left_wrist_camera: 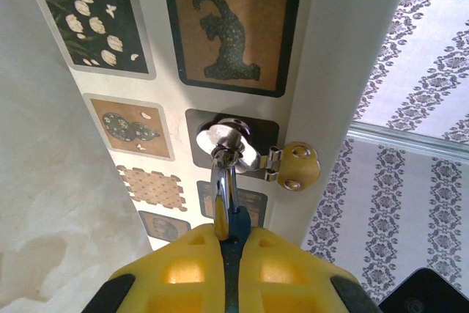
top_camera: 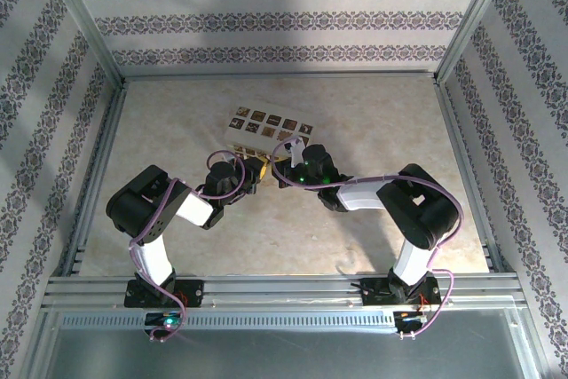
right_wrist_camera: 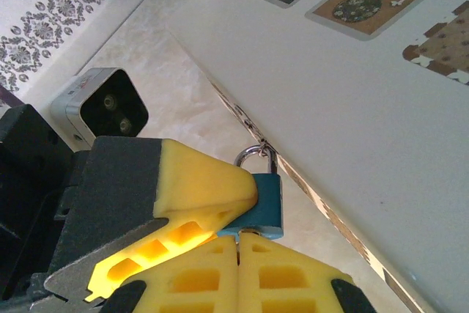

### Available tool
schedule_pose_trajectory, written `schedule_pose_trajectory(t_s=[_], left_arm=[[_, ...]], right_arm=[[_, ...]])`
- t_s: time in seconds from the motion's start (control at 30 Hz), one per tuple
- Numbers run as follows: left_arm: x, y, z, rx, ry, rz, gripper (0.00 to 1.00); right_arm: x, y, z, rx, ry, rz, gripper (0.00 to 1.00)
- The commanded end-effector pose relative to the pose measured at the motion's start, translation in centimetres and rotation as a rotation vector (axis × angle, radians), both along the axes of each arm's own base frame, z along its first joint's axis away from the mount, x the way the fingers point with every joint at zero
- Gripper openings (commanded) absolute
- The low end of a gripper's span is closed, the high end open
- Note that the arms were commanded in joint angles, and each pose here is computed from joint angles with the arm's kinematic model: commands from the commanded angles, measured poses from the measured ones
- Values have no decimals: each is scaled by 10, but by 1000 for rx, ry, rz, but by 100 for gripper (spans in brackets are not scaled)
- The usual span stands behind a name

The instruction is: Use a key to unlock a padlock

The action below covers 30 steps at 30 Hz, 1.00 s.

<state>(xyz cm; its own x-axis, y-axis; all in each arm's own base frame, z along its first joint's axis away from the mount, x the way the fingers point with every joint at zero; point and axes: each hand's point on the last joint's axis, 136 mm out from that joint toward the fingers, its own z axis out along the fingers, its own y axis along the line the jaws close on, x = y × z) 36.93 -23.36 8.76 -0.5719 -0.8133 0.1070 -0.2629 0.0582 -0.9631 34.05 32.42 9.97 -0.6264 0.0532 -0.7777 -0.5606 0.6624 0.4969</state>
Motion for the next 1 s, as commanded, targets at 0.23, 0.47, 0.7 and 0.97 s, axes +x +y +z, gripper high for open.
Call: schedule_pose_trajectory(t_s=[0.23,0.47,0.7,0.97], left_arm=[[-13,-16,23,-41,-69,-89,0],[-13,-17,25,-44,-73,-89,0],[-14,-16,23,-42,-68,-91,0],[-22,-12,5,40,-40,-112,0]], right_arm=[[6,-15,16,1,-65,-32,22],[-1,-36,30,-91,-171,-7,38],[-15,-49,40,-272,-366,91,46],[-11,-67,48,-329,-410,61,53]])
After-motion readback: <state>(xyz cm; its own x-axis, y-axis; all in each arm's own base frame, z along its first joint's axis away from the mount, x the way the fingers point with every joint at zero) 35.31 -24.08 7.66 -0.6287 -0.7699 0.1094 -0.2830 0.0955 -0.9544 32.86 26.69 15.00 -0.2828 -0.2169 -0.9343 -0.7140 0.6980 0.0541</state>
